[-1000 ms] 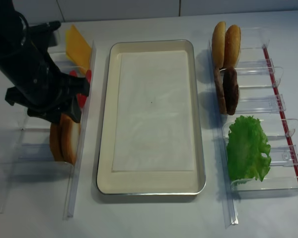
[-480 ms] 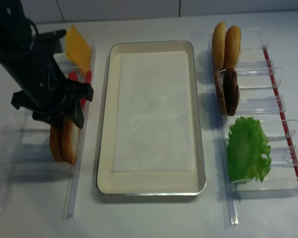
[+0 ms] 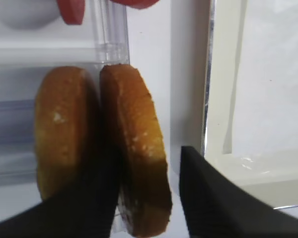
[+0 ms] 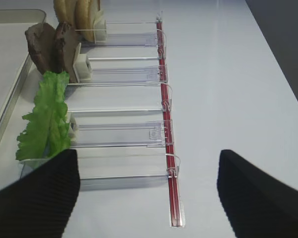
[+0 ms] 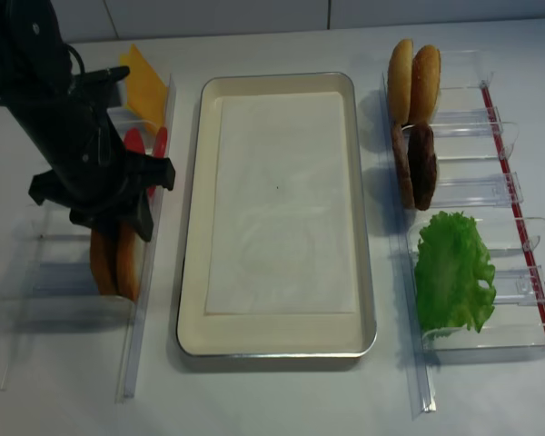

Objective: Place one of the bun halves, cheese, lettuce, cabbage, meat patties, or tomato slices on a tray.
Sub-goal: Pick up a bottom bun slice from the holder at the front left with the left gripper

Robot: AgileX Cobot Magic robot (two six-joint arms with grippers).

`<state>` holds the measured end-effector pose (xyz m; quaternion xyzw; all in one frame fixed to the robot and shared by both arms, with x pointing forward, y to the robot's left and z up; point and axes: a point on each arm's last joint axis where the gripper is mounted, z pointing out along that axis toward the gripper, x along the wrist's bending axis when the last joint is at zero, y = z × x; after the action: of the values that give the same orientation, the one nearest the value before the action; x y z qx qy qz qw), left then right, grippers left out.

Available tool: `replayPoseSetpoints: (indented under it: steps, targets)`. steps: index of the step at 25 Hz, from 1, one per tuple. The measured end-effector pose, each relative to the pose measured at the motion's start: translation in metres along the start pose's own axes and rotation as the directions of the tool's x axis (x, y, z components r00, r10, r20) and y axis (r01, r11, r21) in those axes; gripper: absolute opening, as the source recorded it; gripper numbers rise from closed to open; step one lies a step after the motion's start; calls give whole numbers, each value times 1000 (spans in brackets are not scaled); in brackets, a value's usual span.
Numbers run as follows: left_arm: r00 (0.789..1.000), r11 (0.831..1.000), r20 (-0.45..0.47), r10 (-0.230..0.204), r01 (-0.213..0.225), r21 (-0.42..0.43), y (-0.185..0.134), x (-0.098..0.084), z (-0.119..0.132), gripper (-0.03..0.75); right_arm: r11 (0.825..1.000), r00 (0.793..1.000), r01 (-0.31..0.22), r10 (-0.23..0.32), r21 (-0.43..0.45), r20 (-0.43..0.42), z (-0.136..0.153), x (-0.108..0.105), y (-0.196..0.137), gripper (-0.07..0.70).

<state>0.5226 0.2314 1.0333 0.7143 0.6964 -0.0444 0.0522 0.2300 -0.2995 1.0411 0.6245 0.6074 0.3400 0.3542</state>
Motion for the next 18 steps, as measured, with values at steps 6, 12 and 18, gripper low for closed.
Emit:
replayPoseSetpoints:
  steps: [6,12,18]
  targets:
    - [1000,1000,-23,1,-1,-3,0,2,0,129,1000,1000,0,0,0,0,0,0,0,575]
    - [1000,1000,-24,-3,3,-5,0,2,-1,122,1000,1000,0,0,0,0,0,0,0,575]
    - [1000,999,-17,-15,14,-44,-6,2,-13,119,1000,1000,0,0,0,0,0,0,0,575]
